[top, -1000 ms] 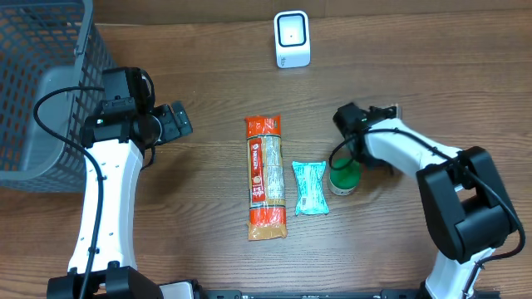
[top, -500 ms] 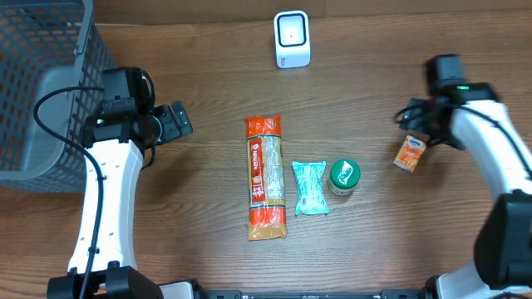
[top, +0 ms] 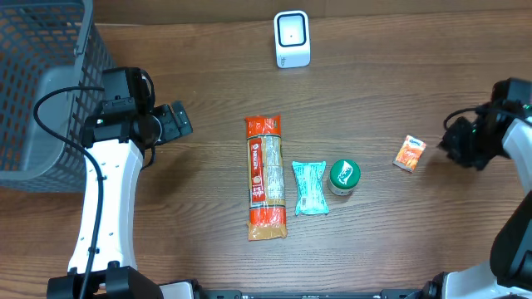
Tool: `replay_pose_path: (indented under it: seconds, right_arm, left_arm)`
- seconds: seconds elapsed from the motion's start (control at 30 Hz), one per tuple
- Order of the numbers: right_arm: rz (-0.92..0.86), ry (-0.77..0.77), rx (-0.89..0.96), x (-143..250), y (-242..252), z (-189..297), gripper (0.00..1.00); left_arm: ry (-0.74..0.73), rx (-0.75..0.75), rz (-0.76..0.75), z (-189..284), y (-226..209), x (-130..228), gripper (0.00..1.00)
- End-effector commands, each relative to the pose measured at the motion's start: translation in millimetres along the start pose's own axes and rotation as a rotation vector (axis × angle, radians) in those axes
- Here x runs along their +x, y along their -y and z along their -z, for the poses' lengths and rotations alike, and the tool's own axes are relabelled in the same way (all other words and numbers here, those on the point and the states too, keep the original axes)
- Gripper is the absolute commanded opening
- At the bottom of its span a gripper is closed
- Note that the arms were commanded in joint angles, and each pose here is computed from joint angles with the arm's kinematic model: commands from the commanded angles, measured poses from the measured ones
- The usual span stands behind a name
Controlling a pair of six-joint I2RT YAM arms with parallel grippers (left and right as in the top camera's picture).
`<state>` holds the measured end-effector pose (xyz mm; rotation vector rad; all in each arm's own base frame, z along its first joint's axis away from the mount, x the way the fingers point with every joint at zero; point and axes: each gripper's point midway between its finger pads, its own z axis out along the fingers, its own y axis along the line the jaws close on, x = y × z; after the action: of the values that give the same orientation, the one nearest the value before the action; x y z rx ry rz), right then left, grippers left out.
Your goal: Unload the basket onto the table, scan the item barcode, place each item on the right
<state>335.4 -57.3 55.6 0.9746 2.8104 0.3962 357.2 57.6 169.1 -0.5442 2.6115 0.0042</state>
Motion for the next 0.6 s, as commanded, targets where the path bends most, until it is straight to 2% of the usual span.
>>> replay_pose_path:
  seconds: [0.0, 0.1, 0.33, 0.57]
  right_arm:
    - [0.089, -0.026, -0.114, 13.8, -17.0, -10.8, 0.33]
    - [0.141, -0.025, -0.169, 17.6, -24.0, -17.5, 0.35]
    - [0.141, -0.026, -0.170, 20.4, -22.0, -22.0, 0.35]
    - [0.150, 0.000, -0.177, 17.8, -21.1, -27.9, 0.30]
  left_arm:
    - [0.004, 0.006, -0.013, 1.1, 1.5, -1.5, 1.00]
    - [0.004, 0.006, -0.013, 1.1, 1.5, -1.5, 1.00]
    - [0.004, 0.006, -0.013, 1.1, 1.5, -1.5, 1.00]
    - [0.004, 0.006, -0.012, 1.1, 1.5, -1.5, 1.00]
